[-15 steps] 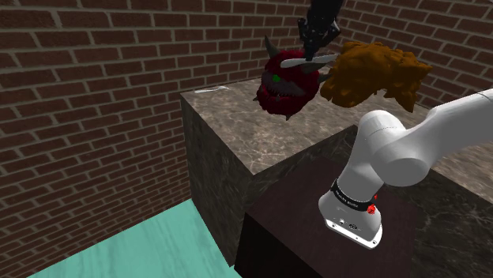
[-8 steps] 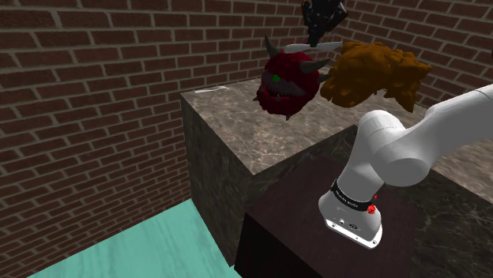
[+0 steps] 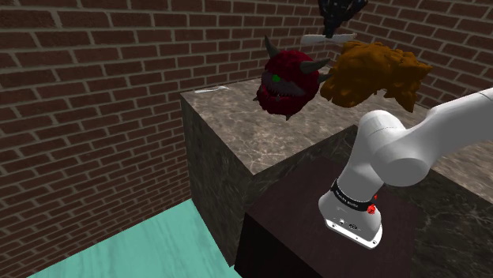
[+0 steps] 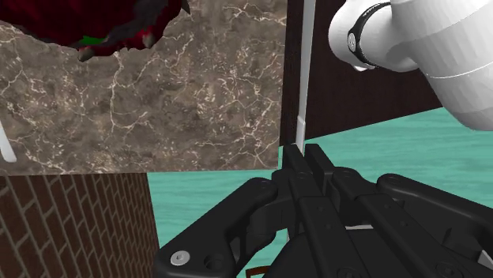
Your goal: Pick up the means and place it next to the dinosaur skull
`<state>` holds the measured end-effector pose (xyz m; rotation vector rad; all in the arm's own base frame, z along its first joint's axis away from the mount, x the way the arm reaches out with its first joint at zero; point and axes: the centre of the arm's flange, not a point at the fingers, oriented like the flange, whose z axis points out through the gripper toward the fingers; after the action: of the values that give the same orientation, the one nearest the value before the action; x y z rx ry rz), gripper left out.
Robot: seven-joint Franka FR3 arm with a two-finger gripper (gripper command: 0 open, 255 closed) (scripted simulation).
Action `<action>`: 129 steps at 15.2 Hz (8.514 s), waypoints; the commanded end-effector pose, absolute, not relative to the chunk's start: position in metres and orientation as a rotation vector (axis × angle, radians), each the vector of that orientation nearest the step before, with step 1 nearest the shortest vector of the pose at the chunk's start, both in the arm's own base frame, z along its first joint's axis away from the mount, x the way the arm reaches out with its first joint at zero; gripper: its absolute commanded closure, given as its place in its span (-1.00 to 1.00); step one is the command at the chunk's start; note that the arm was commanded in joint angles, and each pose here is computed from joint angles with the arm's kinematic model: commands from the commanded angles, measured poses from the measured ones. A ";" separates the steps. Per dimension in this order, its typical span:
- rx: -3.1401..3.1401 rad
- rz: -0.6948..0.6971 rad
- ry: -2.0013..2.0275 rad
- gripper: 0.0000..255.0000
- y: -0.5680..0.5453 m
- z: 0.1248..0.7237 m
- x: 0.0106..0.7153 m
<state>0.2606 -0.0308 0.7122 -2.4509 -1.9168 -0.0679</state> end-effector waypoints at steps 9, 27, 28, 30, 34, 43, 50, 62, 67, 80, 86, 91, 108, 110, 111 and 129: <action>-2.450 -0.067 -1.917 1.00 -0.133 0.710 0.173; -2.450 -0.067 -1.917 1.00 -0.312 0.710 0.017; -2.450 -0.067 -1.917 1.00 -0.322 0.710 0.008; -2.450 -0.067 -1.917 1.00 -0.342 0.710 -0.009; -2.450 -0.067 -1.917 1.00 -0.382 0.710 -0.044; -2.450 -0.067 -1.917 1.00 -0.435 0.689 -0.089; -2.450 -0.067 -1.917 1.00 -0.435 0.652 -0.089; -2.450 -0.067 -1.917 1.00 -0.435 0.589 -0.089; -2.450 -0.067 -1.917 1.00 -0.435 0.562 -0.089; -2.450 -0.067 -1.917 1.00 -0.435 0.494 -0.089; -2.450 -0.067 -1.917 1.00 -0.435 0.462 -0.089; -2.450 -0.067 -1.917 1.00 -0.435 0.436 -0.089; -2.450 -0.067 -1.917 1.00 -0.435 0.369 -0.089; -2.450 -0.067 -1.917 1.00 -0.435 0.369 -0.089; -2.450 -0.067 -1.917 1.00 -0.435 0.369 -0.089; -2.450 -0.067 -1.917 -1.00 -0.437 0.419 -0.090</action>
<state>-0.0901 -0.4372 0.4190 -2.4504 -1.9172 -0.0666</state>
